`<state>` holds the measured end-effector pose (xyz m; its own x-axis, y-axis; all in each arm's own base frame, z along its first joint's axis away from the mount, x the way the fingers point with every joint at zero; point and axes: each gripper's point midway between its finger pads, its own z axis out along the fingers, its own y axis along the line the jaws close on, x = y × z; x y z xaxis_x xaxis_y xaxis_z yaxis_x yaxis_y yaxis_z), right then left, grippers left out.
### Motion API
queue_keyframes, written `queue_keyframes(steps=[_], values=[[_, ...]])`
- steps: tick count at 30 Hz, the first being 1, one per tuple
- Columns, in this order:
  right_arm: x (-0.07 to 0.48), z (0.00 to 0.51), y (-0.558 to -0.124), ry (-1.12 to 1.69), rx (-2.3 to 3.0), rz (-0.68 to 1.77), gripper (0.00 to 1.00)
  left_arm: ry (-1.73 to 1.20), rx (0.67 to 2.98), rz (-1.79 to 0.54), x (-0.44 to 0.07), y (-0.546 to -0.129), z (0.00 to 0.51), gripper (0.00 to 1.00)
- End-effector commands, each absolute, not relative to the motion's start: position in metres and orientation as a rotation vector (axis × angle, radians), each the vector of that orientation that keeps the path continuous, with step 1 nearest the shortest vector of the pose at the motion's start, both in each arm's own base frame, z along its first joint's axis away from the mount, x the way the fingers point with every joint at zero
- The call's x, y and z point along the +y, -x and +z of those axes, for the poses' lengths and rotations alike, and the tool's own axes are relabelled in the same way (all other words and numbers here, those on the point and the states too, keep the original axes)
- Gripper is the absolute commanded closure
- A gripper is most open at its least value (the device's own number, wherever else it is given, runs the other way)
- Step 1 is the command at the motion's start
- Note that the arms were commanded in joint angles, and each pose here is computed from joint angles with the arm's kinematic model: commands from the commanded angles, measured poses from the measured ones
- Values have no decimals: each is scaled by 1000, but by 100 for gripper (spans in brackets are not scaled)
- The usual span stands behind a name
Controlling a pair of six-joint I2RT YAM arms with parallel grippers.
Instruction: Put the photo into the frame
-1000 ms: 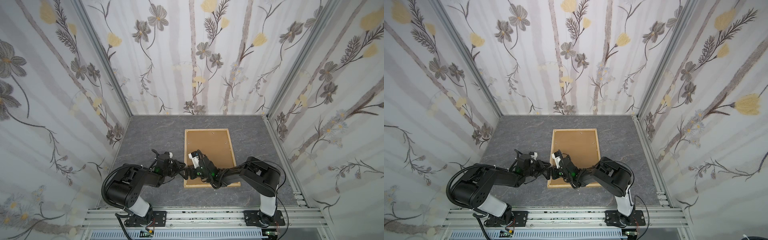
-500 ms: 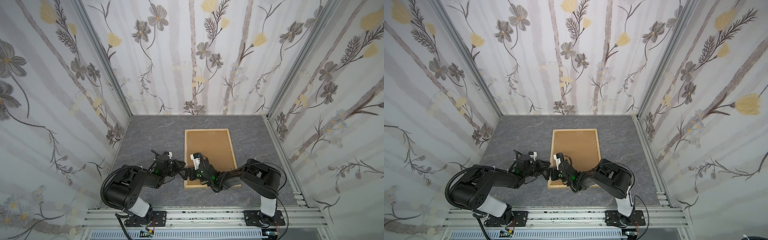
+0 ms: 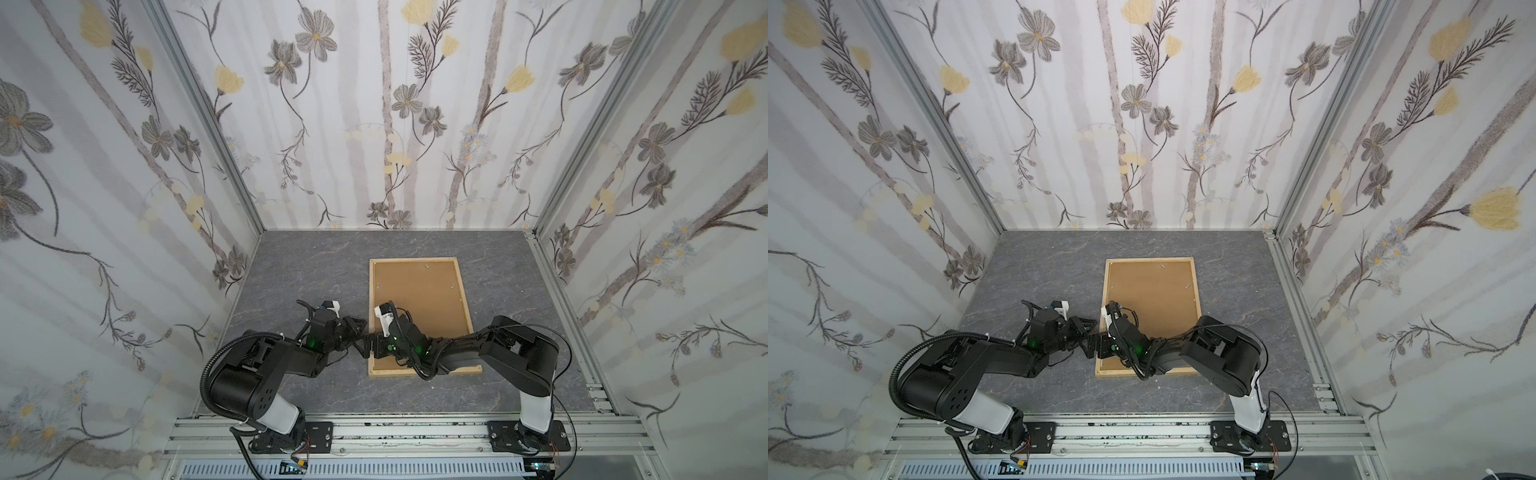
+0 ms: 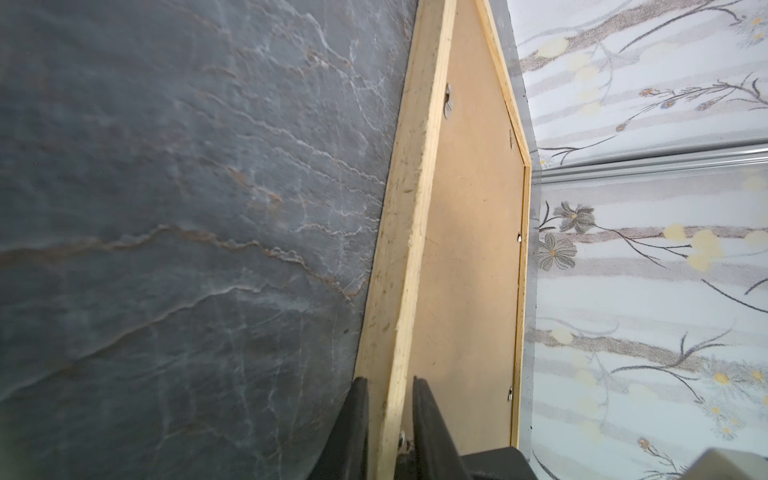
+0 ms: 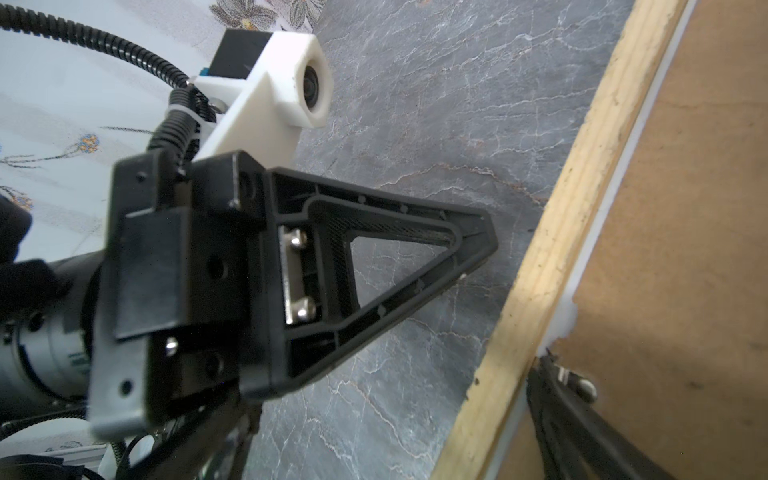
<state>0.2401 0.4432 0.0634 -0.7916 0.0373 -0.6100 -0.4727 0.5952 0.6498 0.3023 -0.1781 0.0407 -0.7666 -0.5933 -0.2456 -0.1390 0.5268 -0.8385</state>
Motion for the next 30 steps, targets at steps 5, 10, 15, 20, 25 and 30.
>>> queue_keyframes(steps=[5, 10, 15, 20, 25, 30], values=[[441, 99, -276, 256, 2074, 1073, 0, 480, 2372, -1318, -200, -274, 42, 81], [447, 133, -275, 350, 2002, 1122, 0, 471, 2362, -1295, -197, -278, 50, 79], [445, 172, -266, 406, 1922, 1197, 0, 451, 2341, -1270, -194, -284, 64, 69], [426, 185, -266, 405, 1921, 1211, 0, 430, 2351, -1187, -188, -302, 74, 58], [381, 199, -274, 327, 1910, 1169, 0, 386, 2384, -1096, -188, -335, 81, 52], [324, 198, -279, 236, 1940, 1011, 0, 374, 2480, -940, -189, -382, 65, 48]])
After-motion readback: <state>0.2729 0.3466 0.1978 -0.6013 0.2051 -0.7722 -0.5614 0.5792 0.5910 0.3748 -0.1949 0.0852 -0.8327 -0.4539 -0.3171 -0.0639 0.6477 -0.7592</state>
